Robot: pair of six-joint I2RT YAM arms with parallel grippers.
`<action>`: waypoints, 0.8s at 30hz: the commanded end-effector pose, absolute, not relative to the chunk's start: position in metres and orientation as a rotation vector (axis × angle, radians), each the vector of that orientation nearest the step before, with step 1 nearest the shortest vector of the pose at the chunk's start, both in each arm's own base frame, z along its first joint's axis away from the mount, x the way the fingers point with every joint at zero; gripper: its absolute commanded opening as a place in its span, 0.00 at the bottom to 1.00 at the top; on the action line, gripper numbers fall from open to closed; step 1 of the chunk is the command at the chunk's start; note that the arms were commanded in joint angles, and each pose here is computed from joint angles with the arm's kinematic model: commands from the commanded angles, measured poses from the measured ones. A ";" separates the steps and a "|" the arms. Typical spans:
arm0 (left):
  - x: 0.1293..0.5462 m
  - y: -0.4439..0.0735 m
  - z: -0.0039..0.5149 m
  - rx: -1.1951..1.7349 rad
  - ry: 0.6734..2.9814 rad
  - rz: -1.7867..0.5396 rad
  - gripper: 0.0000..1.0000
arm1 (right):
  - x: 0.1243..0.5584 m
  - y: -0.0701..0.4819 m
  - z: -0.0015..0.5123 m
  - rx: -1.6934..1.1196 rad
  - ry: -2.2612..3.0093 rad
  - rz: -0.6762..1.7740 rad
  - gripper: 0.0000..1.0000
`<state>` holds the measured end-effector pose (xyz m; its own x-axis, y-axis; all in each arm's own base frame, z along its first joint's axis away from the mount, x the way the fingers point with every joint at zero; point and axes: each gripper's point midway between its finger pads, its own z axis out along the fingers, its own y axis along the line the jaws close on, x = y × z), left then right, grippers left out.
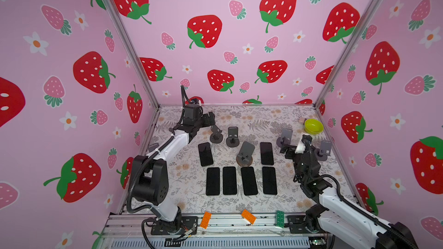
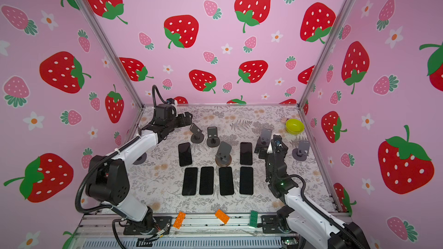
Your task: Remove the phone from the phone stand
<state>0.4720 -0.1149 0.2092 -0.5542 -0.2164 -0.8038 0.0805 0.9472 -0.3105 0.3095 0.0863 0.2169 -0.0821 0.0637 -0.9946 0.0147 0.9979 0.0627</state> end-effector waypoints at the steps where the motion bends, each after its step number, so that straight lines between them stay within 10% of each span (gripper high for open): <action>1: 0.452 -0.098 0.200 -0.147 2.112 -0.322 0.99 | 0.311 0.066 0.225 0.146 1.619 -0.058 1.00; 14: 0.344 -0.008 0.183 -0.125 1.817 0.159 0.99 | 0.303 -0.003 0.205 0.268 1.541 -0.273 1.00; 24: 0.368 -0.014 0.145 0.039 1.801 0.230 0.99 | 0.324 0.000 0.158 0.069 1.578 -0.204 1.00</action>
